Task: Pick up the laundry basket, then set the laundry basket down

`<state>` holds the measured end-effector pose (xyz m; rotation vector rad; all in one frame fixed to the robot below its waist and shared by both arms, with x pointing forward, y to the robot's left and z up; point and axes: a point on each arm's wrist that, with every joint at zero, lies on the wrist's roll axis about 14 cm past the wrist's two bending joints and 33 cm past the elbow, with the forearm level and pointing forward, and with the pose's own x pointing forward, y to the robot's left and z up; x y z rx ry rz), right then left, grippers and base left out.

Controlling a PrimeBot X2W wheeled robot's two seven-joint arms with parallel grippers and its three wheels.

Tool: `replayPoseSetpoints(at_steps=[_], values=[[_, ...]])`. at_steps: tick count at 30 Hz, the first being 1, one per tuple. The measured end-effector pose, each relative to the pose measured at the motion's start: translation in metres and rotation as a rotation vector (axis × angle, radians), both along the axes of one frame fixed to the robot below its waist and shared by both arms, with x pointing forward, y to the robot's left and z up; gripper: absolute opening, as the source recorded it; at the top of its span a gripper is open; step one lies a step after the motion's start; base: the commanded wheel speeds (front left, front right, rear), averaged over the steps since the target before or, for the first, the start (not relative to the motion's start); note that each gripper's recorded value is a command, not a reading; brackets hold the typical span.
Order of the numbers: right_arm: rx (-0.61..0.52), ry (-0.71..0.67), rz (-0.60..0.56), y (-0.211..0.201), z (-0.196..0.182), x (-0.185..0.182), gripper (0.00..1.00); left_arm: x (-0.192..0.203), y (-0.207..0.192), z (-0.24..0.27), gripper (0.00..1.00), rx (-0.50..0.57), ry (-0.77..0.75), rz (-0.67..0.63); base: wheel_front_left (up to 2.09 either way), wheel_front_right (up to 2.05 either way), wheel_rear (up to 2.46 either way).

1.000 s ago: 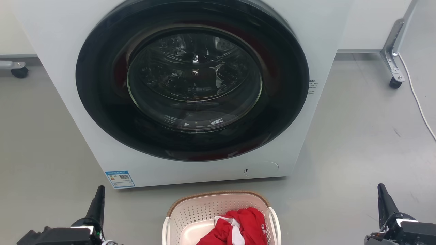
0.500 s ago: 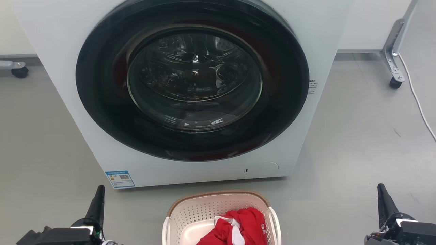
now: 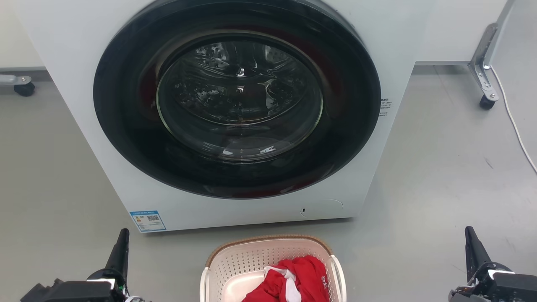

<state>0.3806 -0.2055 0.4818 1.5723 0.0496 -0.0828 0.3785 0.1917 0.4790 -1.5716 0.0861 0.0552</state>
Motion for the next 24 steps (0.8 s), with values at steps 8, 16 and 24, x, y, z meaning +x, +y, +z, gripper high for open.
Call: replayPoseSetpoints(at_steps=[8,16,24], values=[[0.0,0.0,0.0,0.0,0.0,0.0,0.0,0.0,0.0,-0.0002,0.0,0.0,0.0,0.0,0.0,0.0,0.0],[0.0,0.0,0.0,0.0,0.0001,0.0,0.0,-0.0001,0.0,-0.0002,0.0,0.0,0.001,0.0,0.0,0.0,0.0],[0.0,0.0,0.0,0.0001,0.0,0.0,0.0,0.0,0.0,-0.0002,0.0,0.0,0.001,0.0,0.0,0.0,0.0]])
